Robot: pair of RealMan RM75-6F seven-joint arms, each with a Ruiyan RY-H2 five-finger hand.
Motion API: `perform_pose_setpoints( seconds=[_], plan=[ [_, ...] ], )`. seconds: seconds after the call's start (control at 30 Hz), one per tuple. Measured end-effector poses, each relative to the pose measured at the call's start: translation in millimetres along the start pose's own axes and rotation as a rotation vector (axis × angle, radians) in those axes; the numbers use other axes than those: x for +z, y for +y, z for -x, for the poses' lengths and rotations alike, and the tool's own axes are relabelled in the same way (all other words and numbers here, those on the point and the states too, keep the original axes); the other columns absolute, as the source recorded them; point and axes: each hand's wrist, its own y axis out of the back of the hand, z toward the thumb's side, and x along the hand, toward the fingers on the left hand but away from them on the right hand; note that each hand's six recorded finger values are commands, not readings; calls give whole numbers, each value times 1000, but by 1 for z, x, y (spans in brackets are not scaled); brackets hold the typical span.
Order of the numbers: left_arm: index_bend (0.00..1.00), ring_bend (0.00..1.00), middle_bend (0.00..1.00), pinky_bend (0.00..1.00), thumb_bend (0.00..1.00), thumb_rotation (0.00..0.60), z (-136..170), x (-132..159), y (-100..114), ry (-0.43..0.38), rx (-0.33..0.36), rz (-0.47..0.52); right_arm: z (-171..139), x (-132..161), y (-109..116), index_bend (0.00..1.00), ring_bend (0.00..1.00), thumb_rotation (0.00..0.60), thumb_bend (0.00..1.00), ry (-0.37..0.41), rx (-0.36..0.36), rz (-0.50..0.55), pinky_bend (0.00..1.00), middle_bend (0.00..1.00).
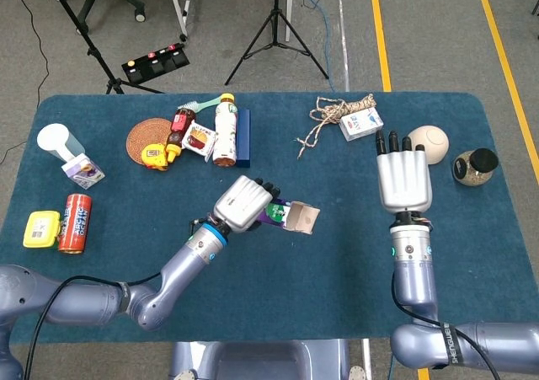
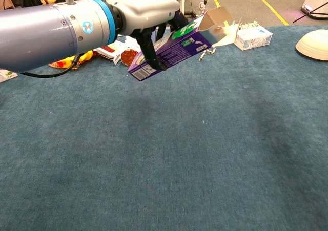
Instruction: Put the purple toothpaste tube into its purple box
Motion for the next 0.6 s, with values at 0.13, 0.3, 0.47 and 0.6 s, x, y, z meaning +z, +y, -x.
perform_pose_setpoints(
  seconds=[0.13, 0.3, 0.47, 0.6],
  plan=[
    [513, 433, 439, 702, 248, 600, 2, -11, -11, 47, -64, -68, 1, -2, -10, 140, 325, 600, 391, 23, -13, 38, 505, 251],
    [513, 433, 439, 698, 247, 600, 5, -23, -26, 100, -150, -163, 2, -7, -27, 156, 338, 600, 375, 46, -24, 83, 505, 261],
    [513, 433, 439, 681, 248, 600, 2, -21, -41, 116, -188, -200, 2, -15, -52, 158, 342, 600, 374, 64, -15, 110, 505, 262],
    [511, 413, 436, 636, 247, 600, 0, -18, -50, 135, -210, -219, 1, -19, -67, 160, 343, 600, 374, 70, 5, 122, 505, 264]
  ],
)
